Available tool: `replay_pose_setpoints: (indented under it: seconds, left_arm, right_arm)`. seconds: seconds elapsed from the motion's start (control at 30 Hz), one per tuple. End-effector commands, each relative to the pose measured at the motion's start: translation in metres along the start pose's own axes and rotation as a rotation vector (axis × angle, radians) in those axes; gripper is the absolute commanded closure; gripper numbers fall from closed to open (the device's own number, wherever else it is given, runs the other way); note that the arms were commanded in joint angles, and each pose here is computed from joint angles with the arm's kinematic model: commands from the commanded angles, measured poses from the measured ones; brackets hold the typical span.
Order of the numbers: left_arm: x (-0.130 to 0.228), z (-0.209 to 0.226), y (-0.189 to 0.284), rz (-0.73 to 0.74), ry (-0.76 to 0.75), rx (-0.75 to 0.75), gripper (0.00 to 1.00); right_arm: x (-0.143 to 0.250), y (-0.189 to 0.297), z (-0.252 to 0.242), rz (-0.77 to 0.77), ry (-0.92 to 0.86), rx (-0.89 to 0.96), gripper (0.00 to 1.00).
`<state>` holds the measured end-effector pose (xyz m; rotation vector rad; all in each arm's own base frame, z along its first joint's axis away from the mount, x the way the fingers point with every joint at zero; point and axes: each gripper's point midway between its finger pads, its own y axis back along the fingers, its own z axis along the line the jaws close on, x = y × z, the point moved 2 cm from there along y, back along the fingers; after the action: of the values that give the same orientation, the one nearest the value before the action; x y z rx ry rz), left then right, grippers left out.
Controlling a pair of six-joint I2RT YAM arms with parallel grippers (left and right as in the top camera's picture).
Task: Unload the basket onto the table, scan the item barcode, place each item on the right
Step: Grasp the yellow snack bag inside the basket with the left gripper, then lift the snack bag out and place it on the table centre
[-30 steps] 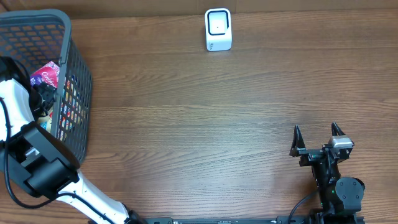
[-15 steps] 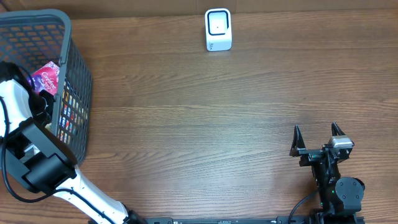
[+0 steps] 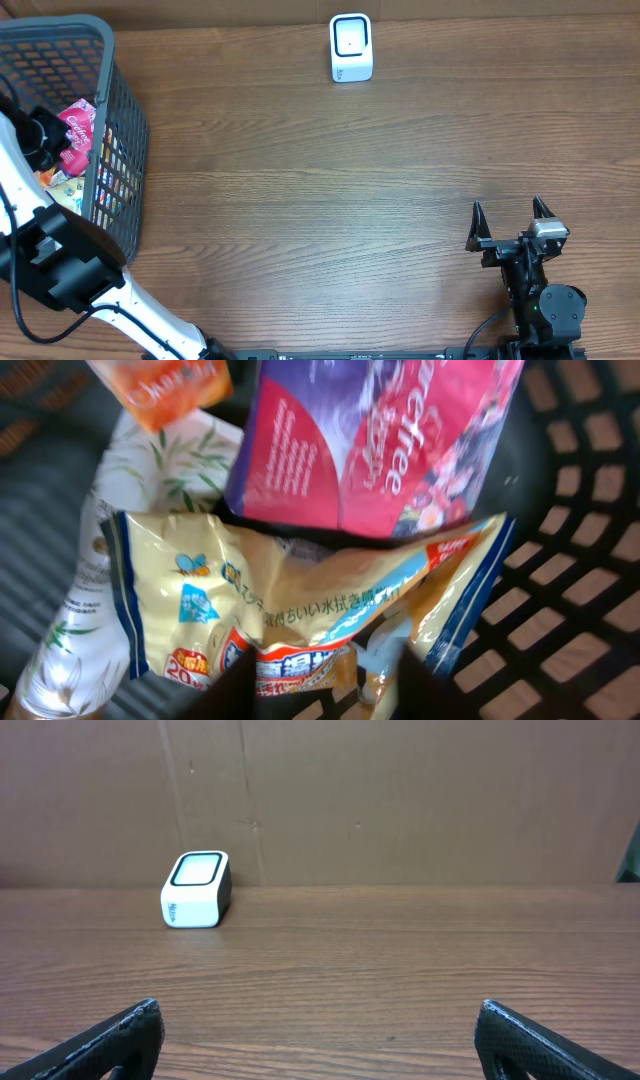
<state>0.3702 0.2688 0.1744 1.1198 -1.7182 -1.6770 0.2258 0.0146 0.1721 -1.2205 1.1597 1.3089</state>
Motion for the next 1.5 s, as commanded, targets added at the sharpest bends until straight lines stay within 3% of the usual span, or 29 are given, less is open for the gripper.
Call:
replay_pose_setpoints:
  seconds: [0.0,0.03,0.3,0.57,0.6,0.67,0.77,0.83,0.97,1.1,1.3,1.47]
  left_arm:
    - [0.014,0.012,-0.020,0.035,-0.073,-0.099,0.07]
    - [0.019,0.016,-0.026,0.054,-0.089,-0.114,0.00]
    - [0.049,0.041,-0.075,0.156,-0.231,-0.208,0.00]
    - [0.063,0.023,-0.104,0.173,-0.366,-0.043,0.03]
    - [0.064,0.022,-0.107,0.172,-0.366,-0.036,0.08]
    - [0.066,0.023,-0.115,0.167,-0.365,-0.034,0.41]
    - [0.065,0.024,-0.118,0.154,-0.359,-0.035,0.68]
    - [0.062,0.023,-0.118,0.143,-0.356,-0.033,0.94]
    - [0.061,0.022,-0.113,0.142,-0.337,-0.035,0.96]
    - [0.037,0.008,-0.079,0.083,-0.227,-0.008,0.96]
    - [-0.009,-0.038,0.044,-0.177,-0.208,0.199,0.96]
    - [-0.012,-0.045,0.165,-0.452,-0.166,0.284,0.96]
  right_arm:
    - [0.002,0.000,0.001,-0.003,0.001,-0.003,0.00]
    - [0.002,0.000,0.001,-0.003,0.001,-0.002,0.00]
    - [0.002,0.000,0.001,-0.003,0.001,-0.003,0.00]
    - [0.002,0.000,0.001,-0.003,0.001,-0.003,0.00]
    - [0.002,0.000,0.001,-0.003,0.001,-0.003,0.00]
    - [0.002,0.000,0.001,-0.003,0.001,-0.003,0.00]
    - [0.002,0.000,0.001,-0.003,0.001,-0.003,0.00]
    - [0.002,0.000,0.001,-0.003,0.001,-0.002,0.00]
    - [0.002,0.000,0.001,-0.003,0.001,-0.003,0.00]
    - [0.002,0.000,0.001,-0.003,0.001,-0.002,0.00]
    - [0.002,0.000,0.001,-0.003,0.001,-0.003,0.00]
    - [0.002,0.000,0.001,-0.003,0.001,-0.002,0.00]
